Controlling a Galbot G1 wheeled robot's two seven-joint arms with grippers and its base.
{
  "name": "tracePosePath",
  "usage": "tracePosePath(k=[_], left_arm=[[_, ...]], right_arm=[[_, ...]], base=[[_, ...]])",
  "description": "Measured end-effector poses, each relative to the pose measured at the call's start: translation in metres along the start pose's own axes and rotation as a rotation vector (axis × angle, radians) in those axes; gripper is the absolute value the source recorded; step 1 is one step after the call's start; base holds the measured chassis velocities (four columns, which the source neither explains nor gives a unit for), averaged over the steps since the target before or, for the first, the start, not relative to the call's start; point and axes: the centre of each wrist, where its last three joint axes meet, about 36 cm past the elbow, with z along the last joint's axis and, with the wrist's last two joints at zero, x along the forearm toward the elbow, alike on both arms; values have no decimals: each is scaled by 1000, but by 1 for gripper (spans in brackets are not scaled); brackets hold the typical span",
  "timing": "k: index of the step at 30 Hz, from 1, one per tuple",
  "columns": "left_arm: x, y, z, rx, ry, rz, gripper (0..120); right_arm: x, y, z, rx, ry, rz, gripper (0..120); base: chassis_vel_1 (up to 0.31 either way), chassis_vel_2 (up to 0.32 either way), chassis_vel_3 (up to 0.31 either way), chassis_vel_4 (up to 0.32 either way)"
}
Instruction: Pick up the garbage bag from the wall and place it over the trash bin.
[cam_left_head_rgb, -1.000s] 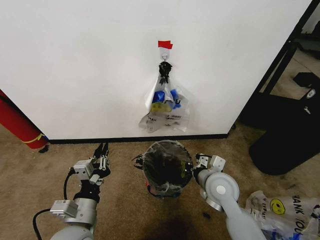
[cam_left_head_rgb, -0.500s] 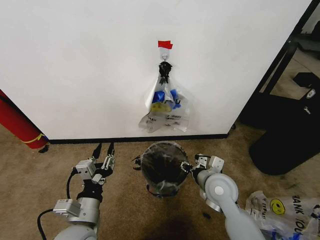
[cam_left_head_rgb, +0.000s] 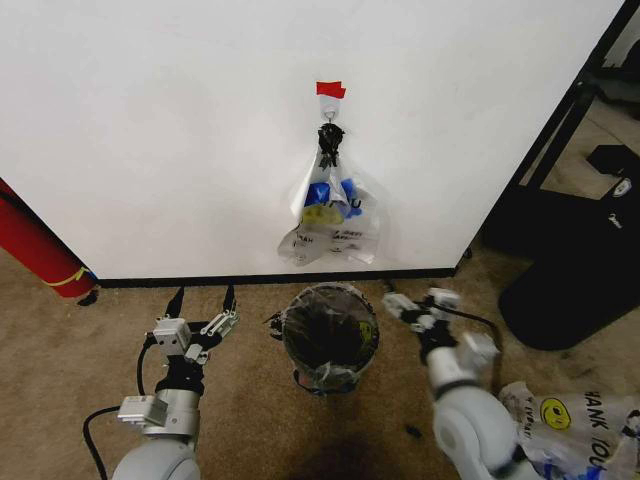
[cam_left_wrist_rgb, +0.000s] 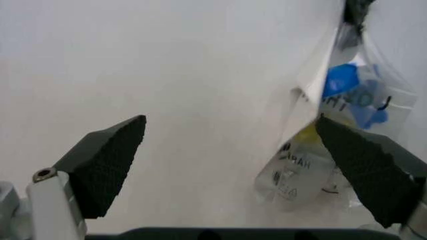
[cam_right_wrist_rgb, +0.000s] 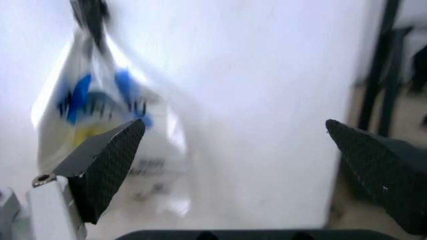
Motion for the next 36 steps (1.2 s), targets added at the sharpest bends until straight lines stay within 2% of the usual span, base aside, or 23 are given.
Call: tracePosePath(k=[2, 5, 6, 10, 23, 36], left_arm=[[4, 0, 1, -2, -6, 8, 100], [6, 0, 2, -1, -7, 6, 100], [11, 0, 2, -4, -16, -4, 100], [18, 1, -3, -12, -38, -12, 100], [18, 6, 0, -40, -32, -40, 100], [17, 4, 0, -37, -44, -16, 100]], right_arm=[[27, -4, -7, 20, -38, 44, 100], [35, -5, -10, 24, -52, 63, 100], [55, -7, -17, 22, -78, 100, 100], [72, -5, -22, -4, -67, 127, 100], [72, 7, -22, 20, -40, 141, 100], [71, 17, -22, 8, -32, 155, 100]], base=[[0, 0, 0, 0], [0, 0, 0, 0], [0, 0, 0, 0], [0, 0, 0, 0], [0, 0, 0, 0], [0, 0, 0, 0]])
